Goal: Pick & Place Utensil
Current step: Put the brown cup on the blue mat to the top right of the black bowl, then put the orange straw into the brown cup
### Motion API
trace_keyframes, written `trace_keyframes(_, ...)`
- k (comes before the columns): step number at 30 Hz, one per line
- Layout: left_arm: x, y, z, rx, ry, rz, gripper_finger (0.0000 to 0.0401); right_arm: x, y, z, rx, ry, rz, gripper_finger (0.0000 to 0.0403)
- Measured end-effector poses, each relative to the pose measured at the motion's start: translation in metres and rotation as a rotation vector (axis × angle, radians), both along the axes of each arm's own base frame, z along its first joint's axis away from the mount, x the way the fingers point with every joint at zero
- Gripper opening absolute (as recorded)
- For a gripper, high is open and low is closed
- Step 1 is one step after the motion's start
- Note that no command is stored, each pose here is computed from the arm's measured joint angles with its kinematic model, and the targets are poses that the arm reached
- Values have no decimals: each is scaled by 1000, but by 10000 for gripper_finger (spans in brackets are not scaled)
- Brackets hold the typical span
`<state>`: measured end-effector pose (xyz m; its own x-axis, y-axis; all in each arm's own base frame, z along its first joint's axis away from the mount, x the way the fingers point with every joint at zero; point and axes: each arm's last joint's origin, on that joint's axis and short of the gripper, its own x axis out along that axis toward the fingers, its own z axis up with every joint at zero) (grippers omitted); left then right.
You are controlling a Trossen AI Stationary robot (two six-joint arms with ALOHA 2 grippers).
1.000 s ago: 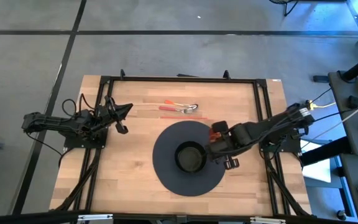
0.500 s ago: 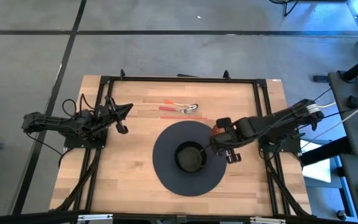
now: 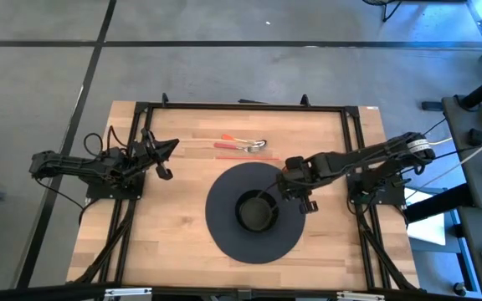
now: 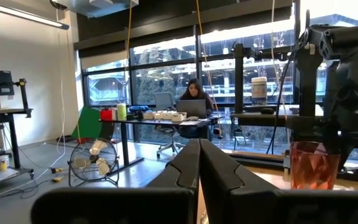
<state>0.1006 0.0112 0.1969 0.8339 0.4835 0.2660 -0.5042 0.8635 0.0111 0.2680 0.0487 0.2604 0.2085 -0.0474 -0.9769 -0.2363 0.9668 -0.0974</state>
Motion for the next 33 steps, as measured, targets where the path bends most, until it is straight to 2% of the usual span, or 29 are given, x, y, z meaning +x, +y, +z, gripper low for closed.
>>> trace_keyframes(7, 0, 0, 0, 0, 0, 0, 5, 0, 0, 0, 15, -2, -12, 20)
trace_keyframes(23, 0, 0, 0, 0, 0, 1, 7, -2, -1, 0, -8, 26, -10, 116)
trace_keyframes(28, 0, 0, 0, -5, -2, 0, 2, -1, -1, 12, -27, 17, -18, 133)
trace_keyframes(33, 0, 0, 0, -7, -3, 2, 3, -3, -2, 40, -31, 16, -55, 137)
